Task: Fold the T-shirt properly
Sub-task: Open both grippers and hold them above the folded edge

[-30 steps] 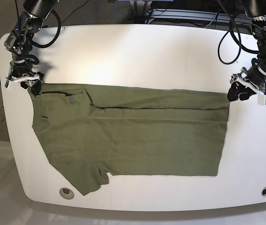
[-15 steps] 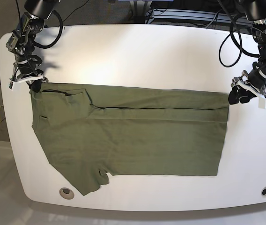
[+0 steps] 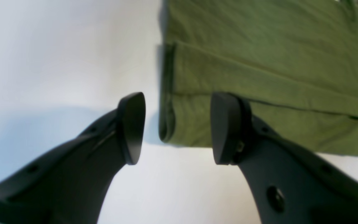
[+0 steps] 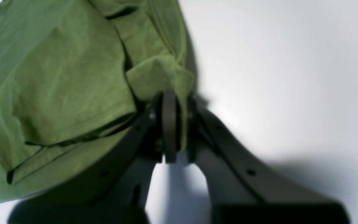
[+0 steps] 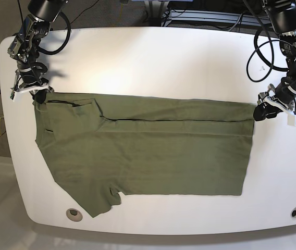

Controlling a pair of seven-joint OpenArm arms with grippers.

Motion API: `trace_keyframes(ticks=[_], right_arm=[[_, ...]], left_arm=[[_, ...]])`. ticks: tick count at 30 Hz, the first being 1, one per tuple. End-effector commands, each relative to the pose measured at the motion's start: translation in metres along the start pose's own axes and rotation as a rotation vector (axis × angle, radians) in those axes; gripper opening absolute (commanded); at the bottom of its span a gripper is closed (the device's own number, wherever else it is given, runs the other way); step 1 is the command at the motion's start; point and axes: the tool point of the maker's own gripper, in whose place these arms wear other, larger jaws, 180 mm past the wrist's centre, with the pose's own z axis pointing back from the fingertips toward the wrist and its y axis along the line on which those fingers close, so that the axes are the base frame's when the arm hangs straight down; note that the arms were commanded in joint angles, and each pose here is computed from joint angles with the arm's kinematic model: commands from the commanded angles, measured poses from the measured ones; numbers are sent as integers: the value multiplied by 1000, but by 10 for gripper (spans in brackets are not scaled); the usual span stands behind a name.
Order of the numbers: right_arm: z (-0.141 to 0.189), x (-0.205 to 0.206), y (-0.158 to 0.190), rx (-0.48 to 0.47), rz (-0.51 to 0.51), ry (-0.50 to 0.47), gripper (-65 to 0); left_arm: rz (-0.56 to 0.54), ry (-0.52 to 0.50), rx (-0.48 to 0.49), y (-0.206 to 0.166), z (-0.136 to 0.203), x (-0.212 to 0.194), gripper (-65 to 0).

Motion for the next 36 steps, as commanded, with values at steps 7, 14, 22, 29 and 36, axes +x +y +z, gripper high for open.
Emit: trace_keyframes(ticks=[7, 14, 22, 29, 36], right_arm=[[1, 6, -3, 0, 7, -8, -650], [0, 6, -1, 4, 9, -11, -650], [0, 5, -1, 4, 6, -5, -650], [0, 5, -1, 5, 2, -5, -650], [0, 6, 0, 6, 4, -8, -650]], left_arm=[[83, -38, 26, 21, -9, 4, -342], [90, -34, 25, 21, -12, 0, -336], [89, -33, 20, 18, -13, 0, -332], [102, -35, 10, 15, -17, 0, -329], [114, -33, -1, 12, -21, -2, -326]])
